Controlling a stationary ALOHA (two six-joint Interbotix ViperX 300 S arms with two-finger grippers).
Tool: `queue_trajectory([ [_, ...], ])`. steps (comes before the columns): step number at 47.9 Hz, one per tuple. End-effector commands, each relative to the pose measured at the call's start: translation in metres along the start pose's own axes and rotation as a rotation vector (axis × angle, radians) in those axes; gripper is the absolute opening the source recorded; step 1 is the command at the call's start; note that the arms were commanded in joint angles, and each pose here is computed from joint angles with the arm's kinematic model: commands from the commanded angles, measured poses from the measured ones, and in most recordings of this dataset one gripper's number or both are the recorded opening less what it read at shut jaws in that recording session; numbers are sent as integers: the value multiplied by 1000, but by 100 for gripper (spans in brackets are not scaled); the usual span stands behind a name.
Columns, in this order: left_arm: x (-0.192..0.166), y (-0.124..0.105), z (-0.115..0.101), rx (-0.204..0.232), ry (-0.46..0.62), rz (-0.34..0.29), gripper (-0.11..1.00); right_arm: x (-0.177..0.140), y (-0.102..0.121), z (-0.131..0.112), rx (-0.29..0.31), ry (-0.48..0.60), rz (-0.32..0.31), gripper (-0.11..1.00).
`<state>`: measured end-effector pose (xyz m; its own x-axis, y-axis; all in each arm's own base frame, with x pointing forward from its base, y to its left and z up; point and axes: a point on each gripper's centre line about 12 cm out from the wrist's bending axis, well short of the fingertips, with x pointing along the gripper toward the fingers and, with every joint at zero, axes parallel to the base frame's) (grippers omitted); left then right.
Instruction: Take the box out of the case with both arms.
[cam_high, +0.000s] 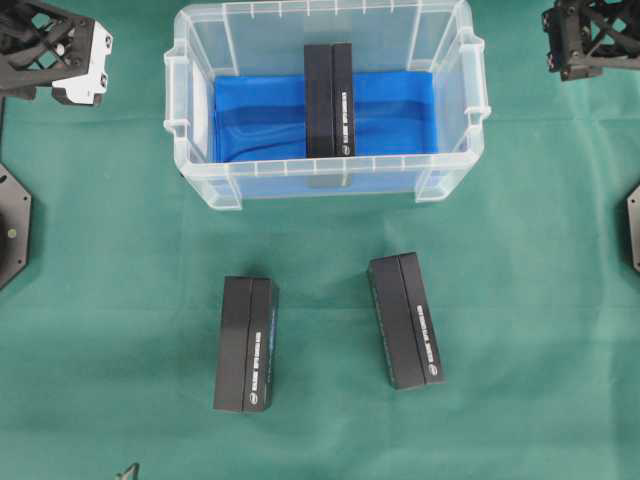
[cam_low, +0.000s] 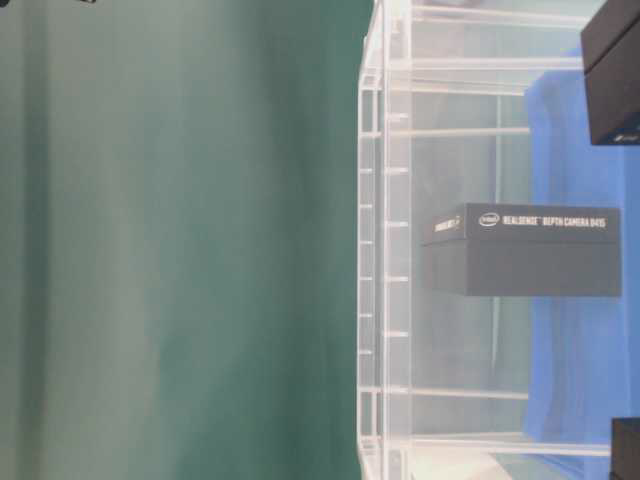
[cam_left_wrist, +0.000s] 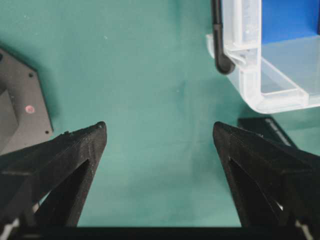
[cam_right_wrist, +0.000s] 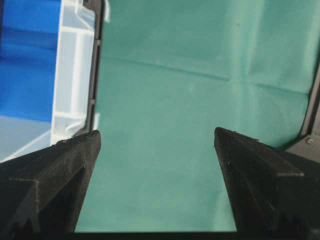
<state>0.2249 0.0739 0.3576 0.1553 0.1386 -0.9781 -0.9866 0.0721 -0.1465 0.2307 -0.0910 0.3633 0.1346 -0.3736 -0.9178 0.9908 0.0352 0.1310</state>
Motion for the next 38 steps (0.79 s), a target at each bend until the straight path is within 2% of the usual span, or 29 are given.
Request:
queue_trajectory([
  [1, -4, 0, 2, -3, -8, -16, 91, -3, 1, 2, 5, -7, 16, 90],
  [38, -4, -3, 2, -6, -12, -36, 91, -3, 1, 1, 7, 1, 14, 90],
])
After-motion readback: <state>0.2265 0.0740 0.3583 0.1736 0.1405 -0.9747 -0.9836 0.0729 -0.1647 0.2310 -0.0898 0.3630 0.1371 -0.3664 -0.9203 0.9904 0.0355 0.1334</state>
